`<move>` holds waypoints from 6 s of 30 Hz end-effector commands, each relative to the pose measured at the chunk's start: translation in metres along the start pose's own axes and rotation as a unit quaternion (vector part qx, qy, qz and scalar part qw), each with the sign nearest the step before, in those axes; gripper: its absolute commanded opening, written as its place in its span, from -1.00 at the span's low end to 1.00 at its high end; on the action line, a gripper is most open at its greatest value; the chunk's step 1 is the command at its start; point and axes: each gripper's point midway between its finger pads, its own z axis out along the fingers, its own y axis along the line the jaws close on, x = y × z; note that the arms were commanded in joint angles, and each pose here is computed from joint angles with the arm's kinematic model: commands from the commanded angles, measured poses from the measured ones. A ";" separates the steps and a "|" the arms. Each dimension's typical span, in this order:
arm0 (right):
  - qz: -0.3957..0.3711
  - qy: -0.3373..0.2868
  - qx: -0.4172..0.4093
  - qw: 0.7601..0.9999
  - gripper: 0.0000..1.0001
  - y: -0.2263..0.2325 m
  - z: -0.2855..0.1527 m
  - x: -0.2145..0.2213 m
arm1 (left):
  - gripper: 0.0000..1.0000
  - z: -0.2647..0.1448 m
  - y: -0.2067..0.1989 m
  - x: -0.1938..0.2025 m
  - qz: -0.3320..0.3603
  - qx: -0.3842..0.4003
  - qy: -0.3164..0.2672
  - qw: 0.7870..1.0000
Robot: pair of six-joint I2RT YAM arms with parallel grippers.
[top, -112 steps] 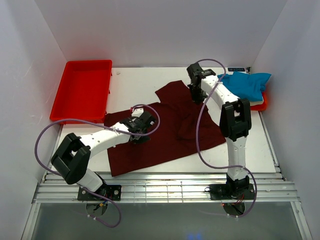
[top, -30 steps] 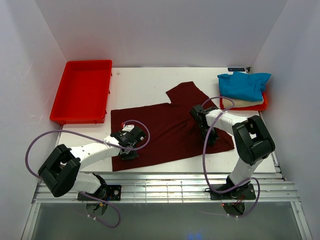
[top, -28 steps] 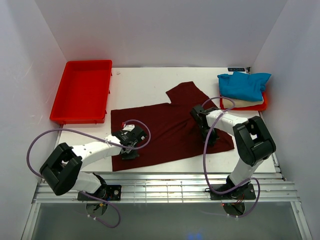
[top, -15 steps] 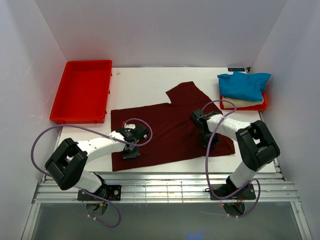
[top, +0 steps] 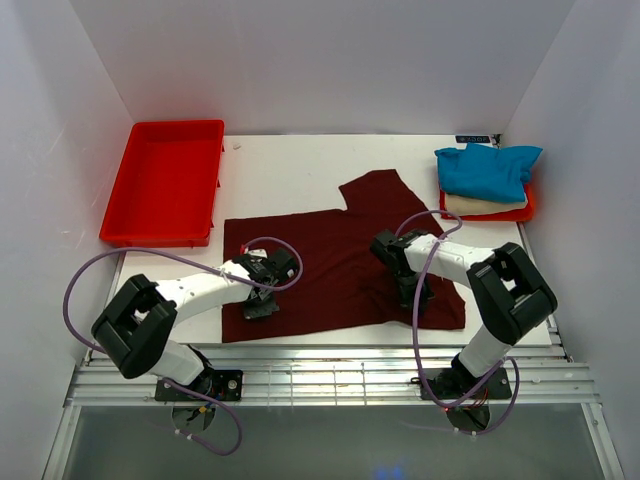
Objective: Fold and stack the t-shirts
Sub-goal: Fold the tshirt
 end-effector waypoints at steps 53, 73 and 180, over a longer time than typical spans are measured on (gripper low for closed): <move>0.040 -0.349 -0.220 0.910 0.10 -0.057 -0.053 -0.420 | 0.60 0.053 0.032 -0.332 -0.015 -0.085 -0.191 0.978; 0.032 -0.284 -0.285 0.915 0.18 -0.018 0.020 -0.410 | 0.57 0.075 0.036 -0.291 -0.037 0.005 -0.130 0.991; -0.056 -0.231 -0.319 0.918 -0.40 0.048 0.001 -0.354 | -0.01 0.090 0.065 -0.277 -0.095 -0.021 -0.112 0.989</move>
